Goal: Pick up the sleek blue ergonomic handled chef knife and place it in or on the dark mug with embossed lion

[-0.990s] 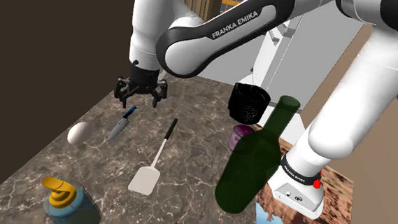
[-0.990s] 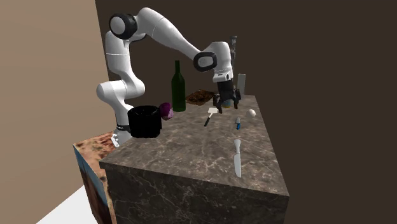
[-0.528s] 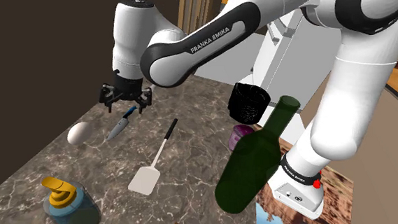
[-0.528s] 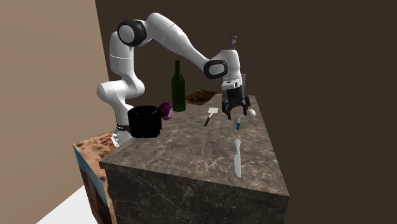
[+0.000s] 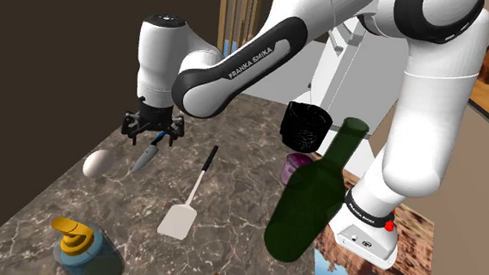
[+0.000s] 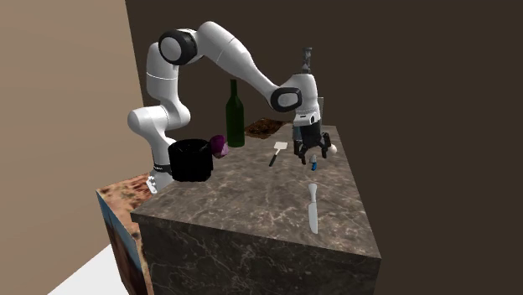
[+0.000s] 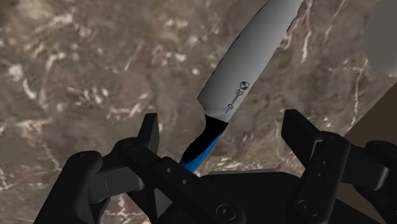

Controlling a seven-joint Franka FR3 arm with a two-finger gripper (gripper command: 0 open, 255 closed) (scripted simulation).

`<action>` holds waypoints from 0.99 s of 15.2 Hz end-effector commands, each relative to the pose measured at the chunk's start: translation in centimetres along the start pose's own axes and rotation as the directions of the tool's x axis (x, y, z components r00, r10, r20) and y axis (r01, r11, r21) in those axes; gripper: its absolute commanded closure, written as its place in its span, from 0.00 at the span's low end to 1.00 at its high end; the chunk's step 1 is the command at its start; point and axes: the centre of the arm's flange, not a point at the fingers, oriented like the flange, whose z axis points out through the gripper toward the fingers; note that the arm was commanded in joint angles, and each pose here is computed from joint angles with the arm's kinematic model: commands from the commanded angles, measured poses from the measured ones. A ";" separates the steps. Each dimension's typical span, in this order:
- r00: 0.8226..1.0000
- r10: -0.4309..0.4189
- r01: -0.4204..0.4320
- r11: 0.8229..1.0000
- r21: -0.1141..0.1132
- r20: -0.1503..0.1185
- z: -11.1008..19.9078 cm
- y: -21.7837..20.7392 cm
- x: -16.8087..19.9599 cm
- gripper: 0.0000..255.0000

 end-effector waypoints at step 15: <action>1.000 0.000 0.000 1.000 0.000 0.000 -0.5 -0.1 0.1 1.00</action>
